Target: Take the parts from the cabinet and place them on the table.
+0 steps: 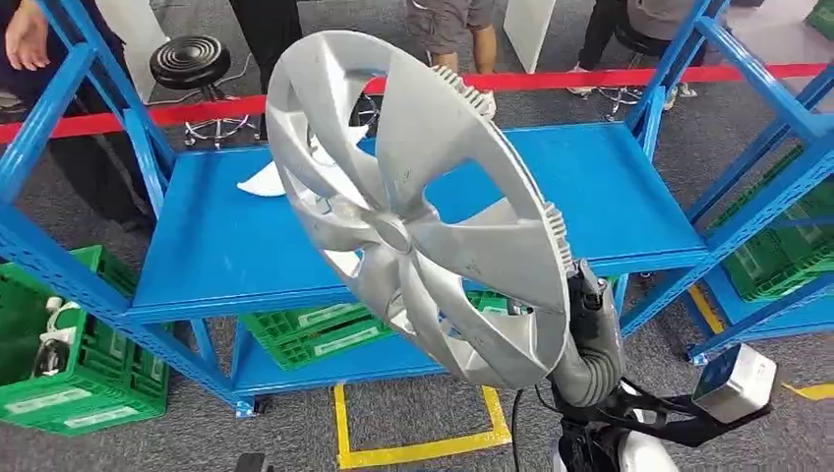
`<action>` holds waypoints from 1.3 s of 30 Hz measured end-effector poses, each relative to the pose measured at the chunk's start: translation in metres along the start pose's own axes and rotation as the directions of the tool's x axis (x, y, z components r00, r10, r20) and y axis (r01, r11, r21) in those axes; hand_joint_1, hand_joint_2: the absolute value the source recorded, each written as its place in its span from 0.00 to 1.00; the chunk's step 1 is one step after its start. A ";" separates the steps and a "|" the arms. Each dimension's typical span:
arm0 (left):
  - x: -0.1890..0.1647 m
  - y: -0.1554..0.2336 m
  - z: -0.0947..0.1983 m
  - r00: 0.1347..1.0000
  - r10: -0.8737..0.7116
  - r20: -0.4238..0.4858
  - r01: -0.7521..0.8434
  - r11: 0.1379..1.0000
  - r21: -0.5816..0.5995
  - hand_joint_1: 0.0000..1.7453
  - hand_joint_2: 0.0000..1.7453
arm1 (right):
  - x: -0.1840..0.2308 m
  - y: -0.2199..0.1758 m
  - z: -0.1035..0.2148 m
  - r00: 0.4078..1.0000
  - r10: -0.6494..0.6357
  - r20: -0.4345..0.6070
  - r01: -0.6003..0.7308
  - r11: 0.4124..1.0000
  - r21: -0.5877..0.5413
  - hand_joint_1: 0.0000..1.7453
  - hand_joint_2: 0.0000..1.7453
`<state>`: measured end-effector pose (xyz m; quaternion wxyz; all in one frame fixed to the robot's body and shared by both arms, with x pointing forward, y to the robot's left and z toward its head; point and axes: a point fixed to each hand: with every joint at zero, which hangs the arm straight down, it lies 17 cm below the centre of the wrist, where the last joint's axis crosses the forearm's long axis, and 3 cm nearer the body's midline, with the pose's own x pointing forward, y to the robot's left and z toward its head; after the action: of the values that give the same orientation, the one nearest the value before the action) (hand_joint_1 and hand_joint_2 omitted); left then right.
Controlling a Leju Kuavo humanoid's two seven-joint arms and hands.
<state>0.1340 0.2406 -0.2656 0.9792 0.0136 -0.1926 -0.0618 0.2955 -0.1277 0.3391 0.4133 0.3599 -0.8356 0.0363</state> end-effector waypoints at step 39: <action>-0.007 0.013 -0.001 0.998 -0.054 -0.045 0.055 0.998 0.014 0.00 0.00 | -0.006 -0.031 0.008 0.999 -0.027 -0.021 0.024 0.991 -0.133 1.00 1.00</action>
<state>0.1298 0.2544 -0.2688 0.9811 0.0277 -0.1710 -0.0867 0.3125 -0.1499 0.3223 0.4464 0.3417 -0.8268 -0.0204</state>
